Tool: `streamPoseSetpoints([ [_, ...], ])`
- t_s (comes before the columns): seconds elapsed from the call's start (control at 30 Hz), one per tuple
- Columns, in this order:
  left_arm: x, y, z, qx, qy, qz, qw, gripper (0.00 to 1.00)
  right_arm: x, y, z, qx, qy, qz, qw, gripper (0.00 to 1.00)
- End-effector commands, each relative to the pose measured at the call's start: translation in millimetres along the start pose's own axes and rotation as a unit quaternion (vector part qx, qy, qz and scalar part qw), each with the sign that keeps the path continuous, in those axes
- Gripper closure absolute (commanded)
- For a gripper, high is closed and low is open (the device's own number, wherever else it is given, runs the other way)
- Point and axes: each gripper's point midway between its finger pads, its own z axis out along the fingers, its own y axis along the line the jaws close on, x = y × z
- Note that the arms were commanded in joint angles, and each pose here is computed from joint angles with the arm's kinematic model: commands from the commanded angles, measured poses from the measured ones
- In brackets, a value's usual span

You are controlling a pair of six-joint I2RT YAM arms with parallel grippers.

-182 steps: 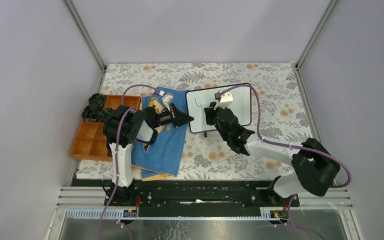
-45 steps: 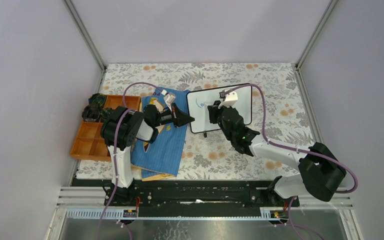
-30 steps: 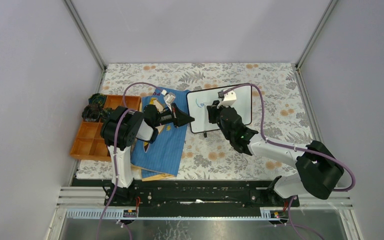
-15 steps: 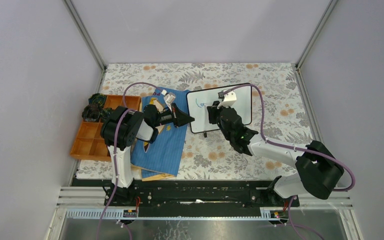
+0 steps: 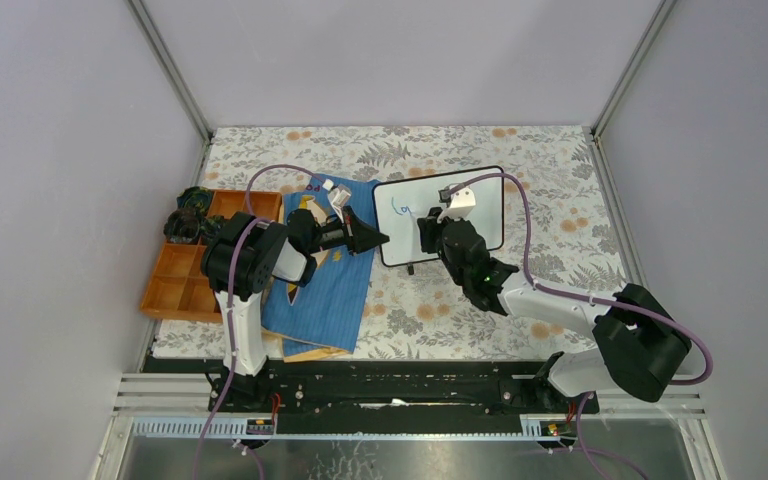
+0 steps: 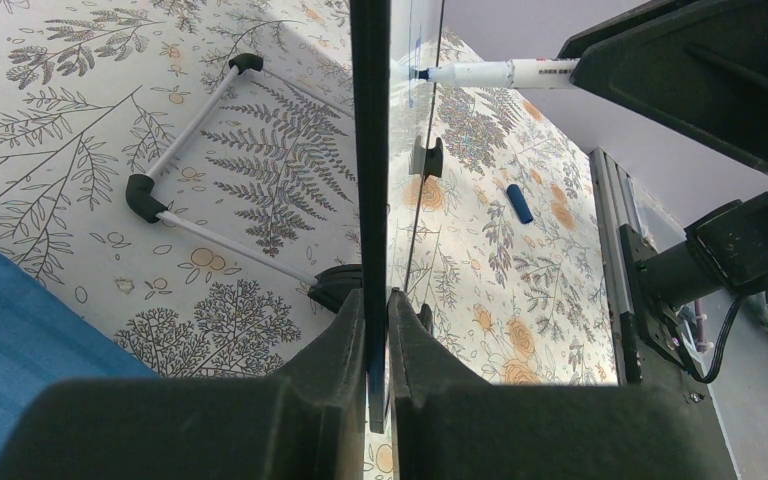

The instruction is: Write a sentence on the whiteboard

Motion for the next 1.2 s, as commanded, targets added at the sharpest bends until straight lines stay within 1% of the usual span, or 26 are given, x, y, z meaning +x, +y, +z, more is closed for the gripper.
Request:
streamPoseSetpoints([
  [0.0,25.8,16.3,-6.8,-0.029,0.03,-0.02,0.999,1.0,-25.8,-4.1,0.0,0.018,-0.035,0.011,0.999,1.0],
  [0.2,26.5,17.0,-7.1,-0.03,0.03,-0.02,0.999,1.0,-38.3,-3.6,3.6,0.023,-0.046,0.009,0.999,1.0],
  [0.77,26.6,17.6,-6.7,-0.03,0.031,-0.019,0.999,1.0,-55.4,-4.3,9.5,0.025,-0.062,0.012,0.998,1.0],
  [0.97,27.1,18.0,-6.6,-0.031,0.031,-0.02,0.999,1.0,-52.7,-1.7,0.7,0.006,-0.059,0.023,0.998,1.0],
  [1.17,27.1,17.8,-7.0,-0.031,0.031,-0.02,0.999,1.0,-44.5,-9.1,-11.4,0.007,-0.052,0.033,0.998,1.0],
])
